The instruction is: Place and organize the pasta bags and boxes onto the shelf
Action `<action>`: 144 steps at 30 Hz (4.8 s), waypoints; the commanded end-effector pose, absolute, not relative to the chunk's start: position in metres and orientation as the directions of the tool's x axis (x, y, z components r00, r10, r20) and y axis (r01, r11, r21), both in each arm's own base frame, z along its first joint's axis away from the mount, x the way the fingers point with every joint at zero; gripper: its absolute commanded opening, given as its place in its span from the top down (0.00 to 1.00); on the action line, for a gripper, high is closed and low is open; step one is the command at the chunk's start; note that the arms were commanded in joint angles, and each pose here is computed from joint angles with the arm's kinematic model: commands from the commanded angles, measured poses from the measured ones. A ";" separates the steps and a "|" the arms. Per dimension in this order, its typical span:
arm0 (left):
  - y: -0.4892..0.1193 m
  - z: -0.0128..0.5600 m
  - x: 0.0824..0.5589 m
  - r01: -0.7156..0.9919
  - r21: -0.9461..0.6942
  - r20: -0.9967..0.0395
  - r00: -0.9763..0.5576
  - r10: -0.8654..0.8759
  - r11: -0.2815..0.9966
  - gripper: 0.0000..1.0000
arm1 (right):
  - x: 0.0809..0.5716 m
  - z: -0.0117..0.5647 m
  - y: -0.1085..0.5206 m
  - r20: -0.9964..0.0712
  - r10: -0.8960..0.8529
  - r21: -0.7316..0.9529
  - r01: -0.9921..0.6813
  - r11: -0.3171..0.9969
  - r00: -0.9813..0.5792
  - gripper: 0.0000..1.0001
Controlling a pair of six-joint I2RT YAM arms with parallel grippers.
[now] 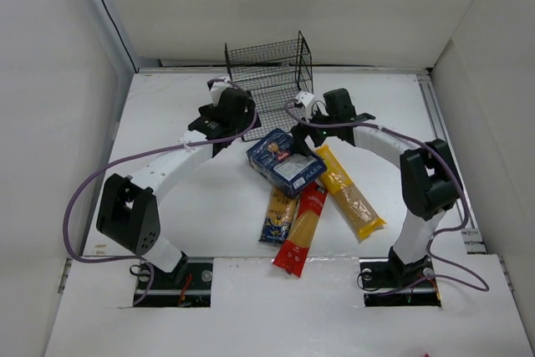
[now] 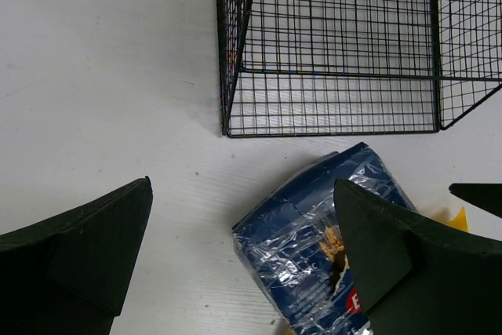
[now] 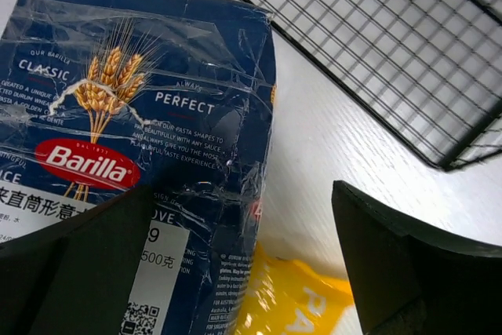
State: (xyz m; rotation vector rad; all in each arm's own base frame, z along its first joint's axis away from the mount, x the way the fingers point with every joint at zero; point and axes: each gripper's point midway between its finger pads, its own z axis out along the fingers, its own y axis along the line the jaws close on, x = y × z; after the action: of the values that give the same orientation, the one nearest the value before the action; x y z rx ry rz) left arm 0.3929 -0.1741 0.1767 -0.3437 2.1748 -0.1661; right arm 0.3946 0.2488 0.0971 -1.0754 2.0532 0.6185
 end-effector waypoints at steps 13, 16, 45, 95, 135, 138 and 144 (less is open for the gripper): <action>-0.161 0.179 0.370 -0.192 -0.281 -0.770 -0.541 -0.340 0.940 0.00 | 0.347 -0.009 0.298 -0.620 -0.464 0.370 -0.757 0.538 -0.633 0.40; -0.152 0.176 0.362 -0.207 -0.282 -0.764 -0.542 -0.350 0.937 0.00 | 0.336 -0.016 0.310 -0.620 -0.478 0.397 -0.774 0.494 -0.623 0.99; -0.119 0.216 0.394 -0.186 -0.278 -0.830 -0.447 -0.333 0.942 0.00 | 0.426 0.530 0.263 -0.576 -0.203 -0.768 -0.439 0.467 0.792 1.00; -0.090 0.214 0.439 -0.108 -0.318 -0.836 -0.436 -0.332 0.942 0.01 | 0.541 0.397 0.339 0.286 -0.738 -0.945 0.309 -0.111 0.611 1.00; -0.147 0.288 0.473 0.147 -0.381 -0.868 -0.397 -0.298 0.913 0.00 | 0.543 0.361 0.271 -0.145 -0.675 -0.989 -0.131 0.072 0.724 0.21; -0.148 0.292 0.474 0.150 -0.382 -0.871 -0.389 -0.300 0.912 0.00 | 0.544 0.353 0.276 -0.157 -0.641 -0.986 -0.156 0.059 0.751 0.32; -0.147 0.285 0.472 0.143 -0.380 -0.865 -0.406 -0.296 0.914 0.00 | 0.554 0.345 0.273 -0.174 -0.634 -0.982 -0.177 0.060 0.754 0.29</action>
State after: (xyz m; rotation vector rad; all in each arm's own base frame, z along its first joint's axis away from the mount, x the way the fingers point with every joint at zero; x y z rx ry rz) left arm 0.4682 -0.1453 0.2566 -0.1376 2.0017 -0.4636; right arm 0.5557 0.2658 0.3192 -1.5358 0.7578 -0.4240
